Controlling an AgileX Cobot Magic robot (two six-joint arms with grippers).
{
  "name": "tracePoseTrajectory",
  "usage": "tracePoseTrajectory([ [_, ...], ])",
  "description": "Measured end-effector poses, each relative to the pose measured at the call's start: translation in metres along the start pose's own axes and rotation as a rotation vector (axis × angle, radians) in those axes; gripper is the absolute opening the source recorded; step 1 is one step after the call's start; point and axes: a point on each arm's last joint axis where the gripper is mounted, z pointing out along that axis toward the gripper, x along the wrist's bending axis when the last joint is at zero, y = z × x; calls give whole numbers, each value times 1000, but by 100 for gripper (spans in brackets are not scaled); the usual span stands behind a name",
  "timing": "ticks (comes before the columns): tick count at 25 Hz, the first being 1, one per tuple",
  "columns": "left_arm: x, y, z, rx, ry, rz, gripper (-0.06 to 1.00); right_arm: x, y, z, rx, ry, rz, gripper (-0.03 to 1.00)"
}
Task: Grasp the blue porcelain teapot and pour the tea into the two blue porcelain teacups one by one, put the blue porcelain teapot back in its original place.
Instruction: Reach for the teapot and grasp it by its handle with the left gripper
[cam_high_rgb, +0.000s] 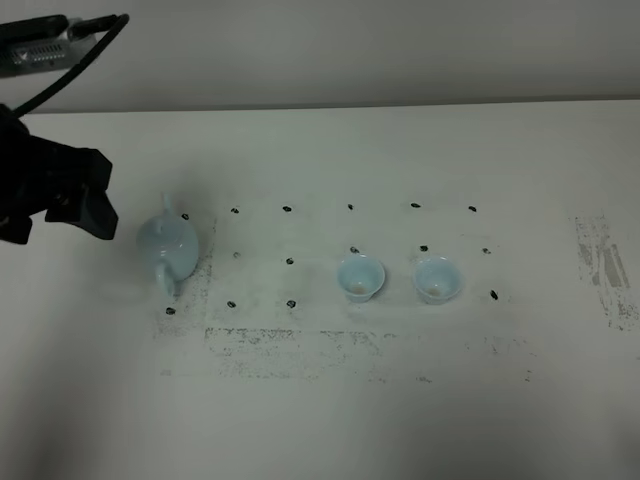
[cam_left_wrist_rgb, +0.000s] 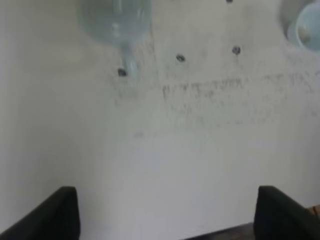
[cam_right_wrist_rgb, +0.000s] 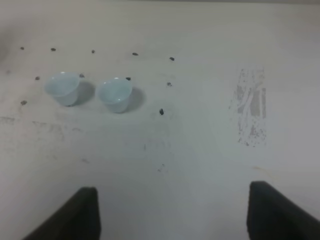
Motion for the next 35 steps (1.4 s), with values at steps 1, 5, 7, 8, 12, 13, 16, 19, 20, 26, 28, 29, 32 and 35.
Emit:
tracePoseTrajectory([
  [1, 1, -3, 1, 4, 10, -18, 7, 0, 0, 0, 0, 0, 0, 59],
  [5, 10, -1, 16, 53, 79, -67, 7, 0, 0, 0, 0, 0, 0, 59],
  [7, 13, 4, 30, 95, 97, -78, 7, 0, 0, 0, 0, 0, 0, 59],
  [8, 14, 8, 40, 125, 100, -82, 7, 0, 0, 0, 0, 0, 0, 59],
  [12, 17, 24, 80, 243, 82, -88, 7, 0, 0, 0, 0, 0, 0, 59],
  [13, 18, 28, 87, 260, 83, -89, 7, 0, 0, 0, 0, 0, 0, 59],
  [16, 22, 38, 110, 309, 91, -103, 7, 0, 0, 0, 0, 0, 0, 59],
  [19, 26, 43, 130, 350, 109, -113, 7, 0, 0, 0, 0, 0, 0, 59],
  [20, 28, 44, 136, 362, 114, -116, 7, 0, 0, 0, 0, 0, 0, 59],
  [26, 31, 55, 160, 369, 120, -125, 7, 0, 0, 0, 0, 0, 0, 59],
  [28, 32, 63, 165, 372, 120, -125, 7, 0, 0, 0, 0, 0, 0, 59],
  [29, 31, 68, 168, 376, 120, -124, 7, 0, 0, 0, 0, 0, 0, 59],
  [32, 31, 81, 175, 385, 119, -121, 7, 0, 0, 0, 0, 0, 0, 59],
  [35, 29, 91, 181, 375, 117, -113, 7, 0, 0, 0, 0, 0, 0, 59],
])
